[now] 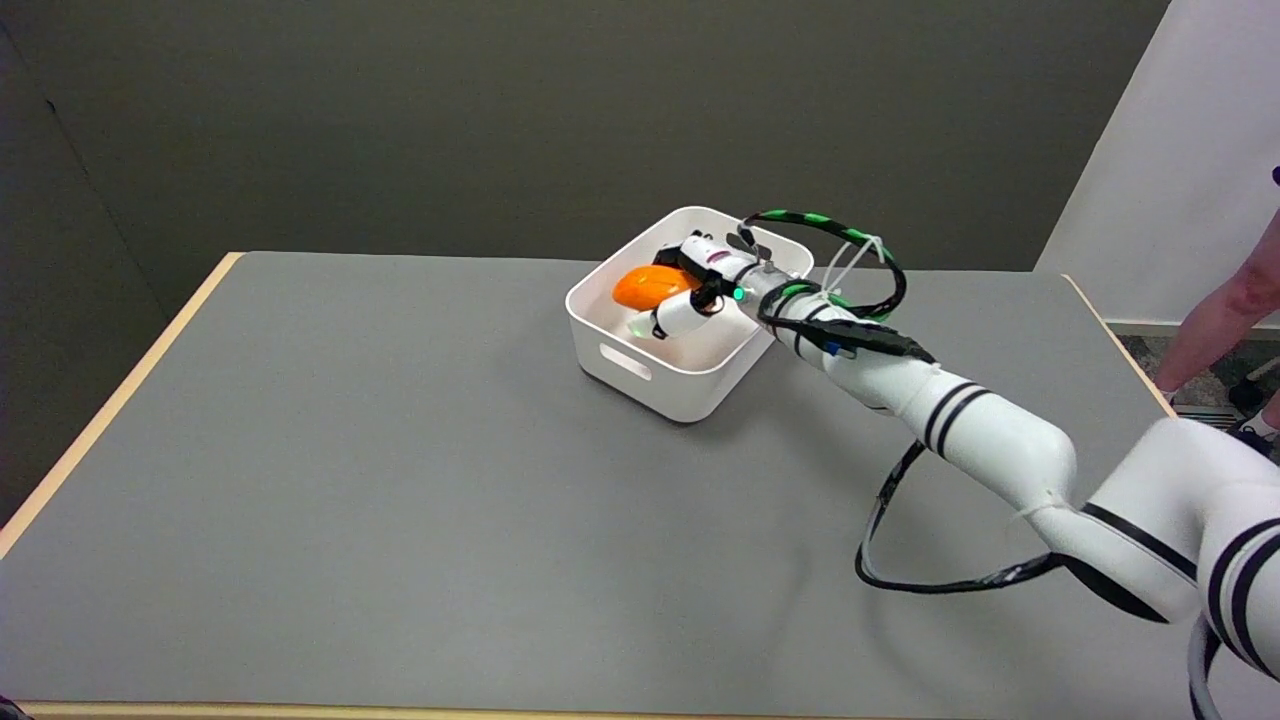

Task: Place mango into white box.

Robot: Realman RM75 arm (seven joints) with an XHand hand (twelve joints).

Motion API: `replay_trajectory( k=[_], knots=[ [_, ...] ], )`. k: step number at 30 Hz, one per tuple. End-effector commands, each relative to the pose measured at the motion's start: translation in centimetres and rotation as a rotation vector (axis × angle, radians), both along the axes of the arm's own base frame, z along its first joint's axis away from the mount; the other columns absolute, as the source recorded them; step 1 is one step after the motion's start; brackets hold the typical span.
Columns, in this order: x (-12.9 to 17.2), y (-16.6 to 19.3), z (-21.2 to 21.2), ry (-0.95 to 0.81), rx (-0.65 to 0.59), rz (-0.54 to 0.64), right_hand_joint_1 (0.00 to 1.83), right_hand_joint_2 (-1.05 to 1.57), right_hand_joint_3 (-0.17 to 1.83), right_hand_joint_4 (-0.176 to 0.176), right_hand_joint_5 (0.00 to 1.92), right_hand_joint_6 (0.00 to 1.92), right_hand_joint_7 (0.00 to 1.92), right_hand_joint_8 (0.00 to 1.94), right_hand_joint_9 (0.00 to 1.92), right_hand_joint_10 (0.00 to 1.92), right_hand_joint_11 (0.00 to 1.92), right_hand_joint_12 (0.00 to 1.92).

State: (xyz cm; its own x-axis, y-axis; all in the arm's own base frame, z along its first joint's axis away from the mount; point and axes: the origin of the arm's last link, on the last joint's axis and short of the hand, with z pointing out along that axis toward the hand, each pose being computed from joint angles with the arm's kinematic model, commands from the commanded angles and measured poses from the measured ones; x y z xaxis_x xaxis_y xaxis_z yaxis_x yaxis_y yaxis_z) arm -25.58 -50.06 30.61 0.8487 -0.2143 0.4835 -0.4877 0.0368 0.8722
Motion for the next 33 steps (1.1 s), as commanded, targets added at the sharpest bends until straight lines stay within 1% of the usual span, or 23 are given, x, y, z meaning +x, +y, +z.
replay_trajectory(
  k=[1,2,3,4,6,8,9,11,13,15,18,19,21,23,24,26,28,30,31,32,33],
  knots=[
    [1.6,-1.7,-1.4,0.239,0.013,0.071,0.92,0.68,0.94,0.0,0.19,0.42,0.54,0.78,0.59,1.2,0.19,1.85],
    [1.8,-1.6,-1.5,0.248,0.013,0.083,0.87,0.66,0.96,-0.003,0.13,0.36,0.41,0.55,0.45,1.03,0.21,1.78],
    [2.1,-1.5,-1.4,0.26,0.015,0.098,0.81,0.63,0.96,-0.001,0.1,0.3,0.32,0.44,0.35,0.9,0.23,1.64],
    [2.2,-1.5,-1.5,0.263,0.018,0.103,0.77,0.61,0.97,0.002,0.08,0.26,0.26,0.38,0.3,0.82,0.25,1.53],
    [2.3,-1.3,-1.6,0.257,0.024,0.104,0.69,0.59,0.98,0.008,0.08,0.17,0.21,0.36,0.25,0.75,0.27,1.43],
    [2.3,-1.2,-1.5,0.247,0.024,0.105,0.55,0.55,0.94,0.016,0.02,0.13,0.06,0.23,0.07,0.65,0.19,1.28],
    [2.2,-1.1,-1.5,0.237,0.021,0.105,0.55,0.54,0.92,0.018,0.01,0.11,0.03,0.2,0.04,0.62,0.16,1.27],
    [2.2,-0.8,-1.3,0.227,0.02,0.106,0.56,0.54,0.88,0.021,0.0,0.07,0.0,0.14,0.0,0.55,0.12,1.28],
    [2.1,-0.5,-1.1,0.219,0.02,0.106,0.53,0.52,0.83,0.028,0.0,0.0,0.0,0.0,0.0,0.33,0.06,1.24],
    [2.0,-0.3,-1.0,0.214,0.02,0.108,0.53,0.52,0.82,0.029,0.0,0.0,0.0,0.0,0.0,0.28,0.05,1.23],
    [2.4,0.3,-0.4,0.197,0.007,0.128,0.53,0.53,0.76,0.03,0.0,0.0,0.0,0.0,0.0,0.16,0.02,1.19],
    [2.8,0.6,0.1,0.186,-0.009,0.148,0.53,0.53,0.74,0.028,0.0,0.0,0.0,0.0,0.0,0.12,0.0,1.17],
    [4.1,1.5,1.5,0.171,-0.053,0.206,0.51,0.51,0.77,0.02,0.0,0.0,0.0,0.0,0.0,0.01,0.0,1.08],
    [6.0,3.1,3.8,0.176,-0.112,0.283,0.53,0.5,0.77,0.016,0.0,0.0,0.0,0.0,0.0,0.0,0.0,1.03],
    [6.6,3.7,4.5,0.187,-0.125,0.306,0.53,0.51,0.74,0.015,0.0,0.0,0.0,0.0,0.0,0.0,0.0,1.01],
    [8.8,6.0,6.4,0.191,-0.176,0.392,0.53,0.55,0.64,0.012,0.0,0.0,0.0,0.0,0.0,0.0,0.0,0.95],
    [11.5,8.5,8.2,0.178,-0.251,0.503,0.53,0.55,0.63,0.008,0.0,0.0,0.0,0.0,0.0,0.0,0.0,0.92],
    [13.1,11.2,10.1,0.141,-0.322,0.586,0.55,0.61,0.63,0.003,0.0,0.0,0.0,0.0,0.0,0.0,0.0,0.82],
    [14.0,13.2,11.4,0.111,-0.368,0.639,0.55,0.66,0.78,-0.008,0.0,0.0,0.0,0.02,0.0,0.08,0.0,0.86],
    [14.5,14.3,12.3,0.088,-0.395,0.667,0.55,0.71,0.94,-0.019,0.0,0.0,0.0,0.04,0.0,0.15,0.0,0.9],
    [14.9,15.5,13.1,0.043,-0.419,0.697,0.7,0.69,1.0,-0.019,0.03,0.03,0.04,0.09,0.02,0.28,0.04,0.89]
  ],
)
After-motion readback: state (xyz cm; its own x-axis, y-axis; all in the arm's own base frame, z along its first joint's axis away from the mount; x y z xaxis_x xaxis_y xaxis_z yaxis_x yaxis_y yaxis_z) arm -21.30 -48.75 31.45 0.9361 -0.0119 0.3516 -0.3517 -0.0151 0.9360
